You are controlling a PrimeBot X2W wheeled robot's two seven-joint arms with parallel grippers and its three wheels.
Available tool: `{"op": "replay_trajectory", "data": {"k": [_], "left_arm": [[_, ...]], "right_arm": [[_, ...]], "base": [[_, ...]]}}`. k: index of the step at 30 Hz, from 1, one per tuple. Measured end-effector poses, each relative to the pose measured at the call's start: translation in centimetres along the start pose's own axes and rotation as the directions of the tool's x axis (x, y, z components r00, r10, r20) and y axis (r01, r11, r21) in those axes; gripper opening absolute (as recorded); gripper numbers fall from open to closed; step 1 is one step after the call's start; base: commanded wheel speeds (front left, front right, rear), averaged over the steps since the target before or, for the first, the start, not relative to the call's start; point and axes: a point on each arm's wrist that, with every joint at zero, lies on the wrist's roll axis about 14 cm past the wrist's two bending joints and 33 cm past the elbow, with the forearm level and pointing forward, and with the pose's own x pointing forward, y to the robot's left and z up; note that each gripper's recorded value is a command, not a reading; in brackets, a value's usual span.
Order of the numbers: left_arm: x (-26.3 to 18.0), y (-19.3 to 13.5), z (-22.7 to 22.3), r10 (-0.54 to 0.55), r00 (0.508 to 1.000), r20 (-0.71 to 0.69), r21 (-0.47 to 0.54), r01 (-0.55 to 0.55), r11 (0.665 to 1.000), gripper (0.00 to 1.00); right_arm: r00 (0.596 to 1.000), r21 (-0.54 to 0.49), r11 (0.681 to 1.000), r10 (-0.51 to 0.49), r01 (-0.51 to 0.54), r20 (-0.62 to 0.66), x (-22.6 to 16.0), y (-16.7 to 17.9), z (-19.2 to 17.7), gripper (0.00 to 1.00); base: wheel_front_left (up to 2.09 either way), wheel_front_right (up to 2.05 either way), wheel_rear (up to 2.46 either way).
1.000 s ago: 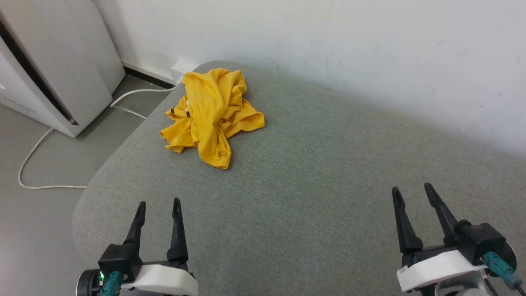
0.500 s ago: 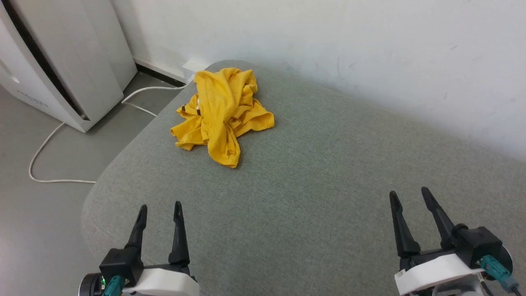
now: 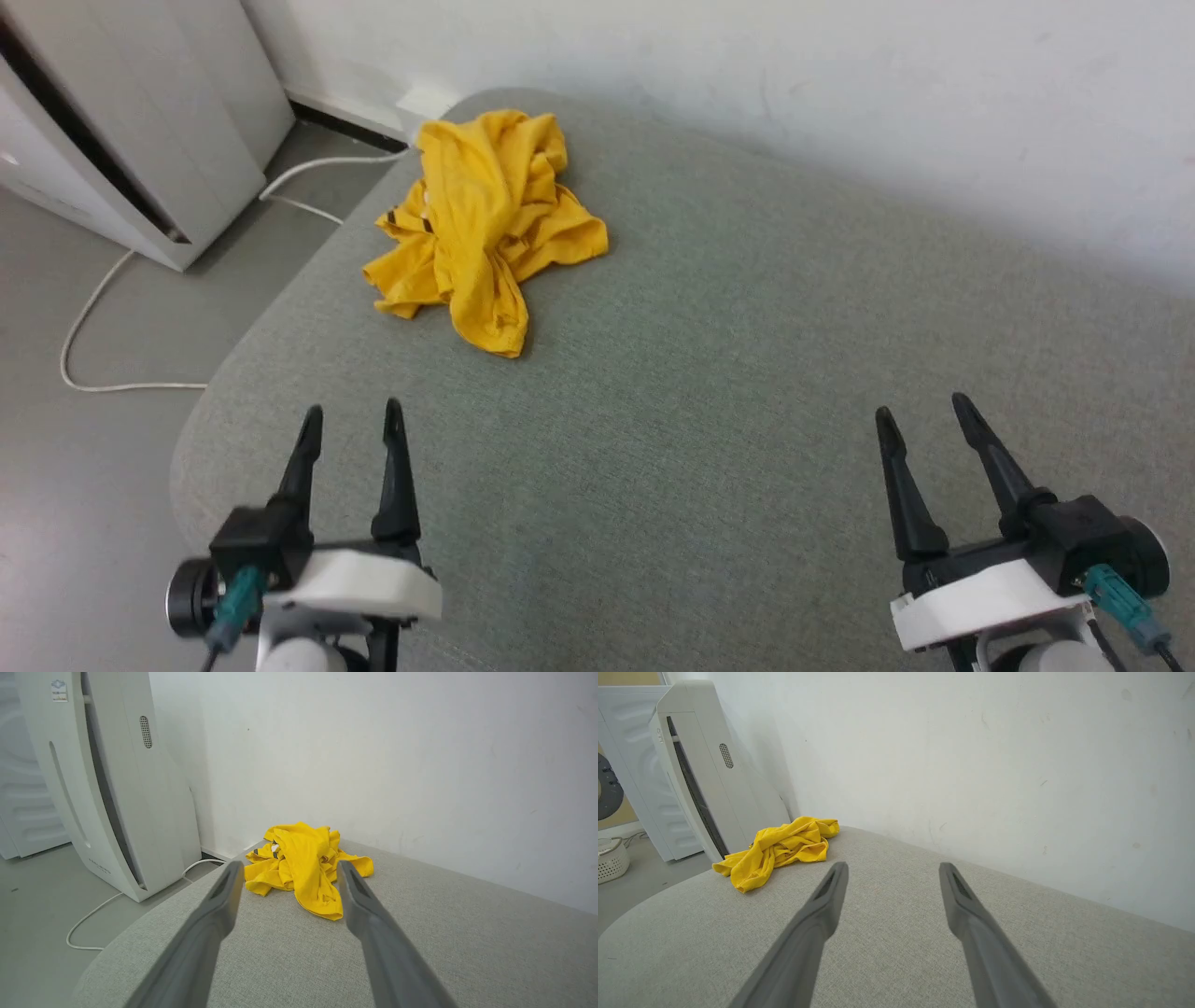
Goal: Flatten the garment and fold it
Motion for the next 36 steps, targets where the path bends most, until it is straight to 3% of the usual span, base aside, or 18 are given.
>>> {"op": "replay_trajectory", "data": {"k": [7, 8, 10, 16, 21, 26, 36], "left_arm": [[6.4, -1.5, -1.5, -0.100, 0.987, -0.122, 0.074, 0.110, 0.991, 1.00], [7.6, -1.6, -2.0, -0.110, 0.980, -0.164, 0.060, 0.121, 0.991, 1.00], [9.6, -1.1, -3.1, -0.132, 0.957, -0.258, 0.143, 0.173, 0.975, 1.00], [16.3, -1.2, -3.5, -0.153, 0.913, -0.378, 0.221, 0.250, 0.943, 1.00], [21.1, -2.3, -5.1, -0.138, 0.852, -0.505, 0.206, 0.275, 0.939, 1.00], [23.0, -3.3, -9.2, -0.107, 0.730, -0.676, 0.172, 0.297, 0.939, 1.00], [22.4, -3.6, -17.6, -0.042, 0.394, -0.918, 0.059, 0.241, 0.969, 1.00]], "right_arm": [[1.000, -0.038, 0.999, 0.009, -0.008, 0.020, 1.4, -0.7, -0.4, 1.00], [1.000, -0.036, 0.999, 0.009, -0.008, 0.026, 1.7, -0.9, -0.5, 1.00], [1.000, -0.027, 1.000, 0.004, -0.004, 0.028, 2.1, -1.3, -0.7, 1.00], [0.999, -0.041, 0.999, -0.011, 0.013, 0.052, 3.3, -2.7, -0.4, 1.00], [0.996, -0.035, 0.997, -0.061, 0.064, 0.066, 3.6, -5.0, -0.4, 1.00], [0.993, -0.029, 0.994, -0.103, 0.105, 0.059, 3.4, -6.9, -1.1, 1.00], [0.979, -0.029, 0.979, -0.203, 0.202, -0.015, 1.8, -10.7, -4.4, 1.00]], "base": [[0.00, 0.00, 0.00], [0.00, 0.00, 0.00], [0.00, 0.00, 0.00], [0.00, 0.00, 0.00], [0.00, 0.00, 0.00], [0.00, 0.00, 0.00], [0.00, 0.00, 0.00]]}}
